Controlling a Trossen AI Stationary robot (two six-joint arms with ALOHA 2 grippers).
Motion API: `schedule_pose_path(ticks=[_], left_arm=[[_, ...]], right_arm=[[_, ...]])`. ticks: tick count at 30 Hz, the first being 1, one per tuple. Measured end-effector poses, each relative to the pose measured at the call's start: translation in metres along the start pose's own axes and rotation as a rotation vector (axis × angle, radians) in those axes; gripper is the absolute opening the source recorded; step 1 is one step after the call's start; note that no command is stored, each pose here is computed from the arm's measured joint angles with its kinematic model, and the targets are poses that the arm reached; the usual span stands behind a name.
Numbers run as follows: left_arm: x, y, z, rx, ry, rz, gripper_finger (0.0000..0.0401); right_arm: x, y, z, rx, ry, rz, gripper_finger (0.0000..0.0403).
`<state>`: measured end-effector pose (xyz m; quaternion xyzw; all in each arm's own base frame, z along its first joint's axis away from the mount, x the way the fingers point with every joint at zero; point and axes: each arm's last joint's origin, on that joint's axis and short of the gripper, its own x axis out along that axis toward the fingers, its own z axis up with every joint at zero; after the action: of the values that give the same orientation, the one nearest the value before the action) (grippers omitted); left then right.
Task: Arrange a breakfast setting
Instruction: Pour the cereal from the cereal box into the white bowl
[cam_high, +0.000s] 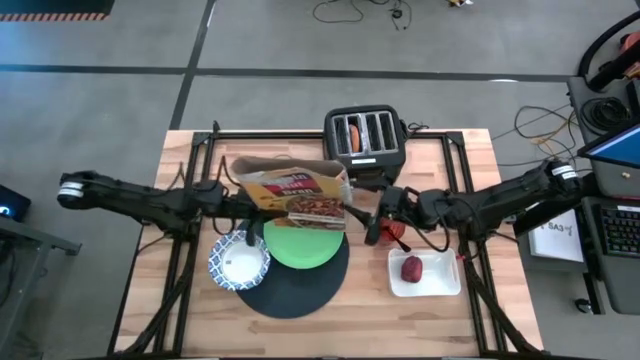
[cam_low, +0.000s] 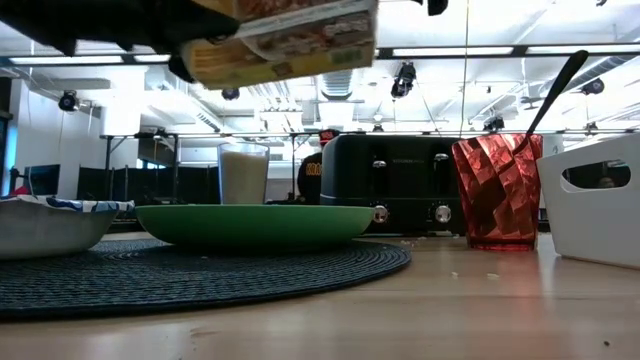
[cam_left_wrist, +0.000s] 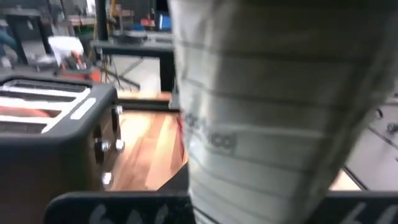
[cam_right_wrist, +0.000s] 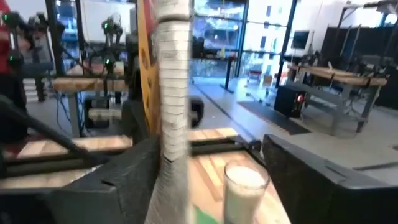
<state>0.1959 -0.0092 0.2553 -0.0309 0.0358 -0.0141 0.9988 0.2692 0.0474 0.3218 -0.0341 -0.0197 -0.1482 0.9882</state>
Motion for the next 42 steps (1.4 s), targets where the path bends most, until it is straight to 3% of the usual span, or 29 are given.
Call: schedule_pose_path(ticks=[11, 14, 19, 23, 26, 31, 38, 42], left_arm=[[-0.070, -0.016, 0.079, -0.055, 0.426, -0.030, 0.0006], [-0.093, -0.019, 0.098, -0.149, 0.564, -0.013, 0.0006], [-0.129, -0.017, 0.115, -0.340, 0.830, 0.107, 0.0006], [-0.145, -0.018, 0.115, -0.386, 1.020, 0.081, 0.0006], [-0.144, -0.022, 0.114, -0.384, 1.031, -0.067, 0.0006], [-0.143, -0.023, 0.098, -0.396, 1.108, -0.106, 0.0006], [-0.149, -0.025, 0.058, -0.654, 1.320, -0.142, 0.0006], [-0.157, -0.025, 0.049, -0.742, 1.357, -0.155, 0.0006]], right_arm=[[-0.027, -0.015, 0.004, 0.064, 0.150, 0.001, 0.0308], [-0.029, -0.016, 0.004, 0.076, 0.159, 0.003, 0.0309], [-0.029, -0.015, 0.002, 0.060, 0.169, 0.009, 0.0309], [-0.027, -0.013, -0.001, 0.047, 0.179, 0.010, 0.0309], [-0.025, -0.012, -0.003, 0.042, 0.188, 0.011, 0.0309], [-0.022, -0.009, -0.007, 0.038, 0.203, 0.018, 0.0309], [-0.022, -0.009, -0.009, 0.042, 0.208, 0.045, 0.0309], [-0.022, -0.009, -0.009, 0.039, 0.207, 0.047, 0.0309]])
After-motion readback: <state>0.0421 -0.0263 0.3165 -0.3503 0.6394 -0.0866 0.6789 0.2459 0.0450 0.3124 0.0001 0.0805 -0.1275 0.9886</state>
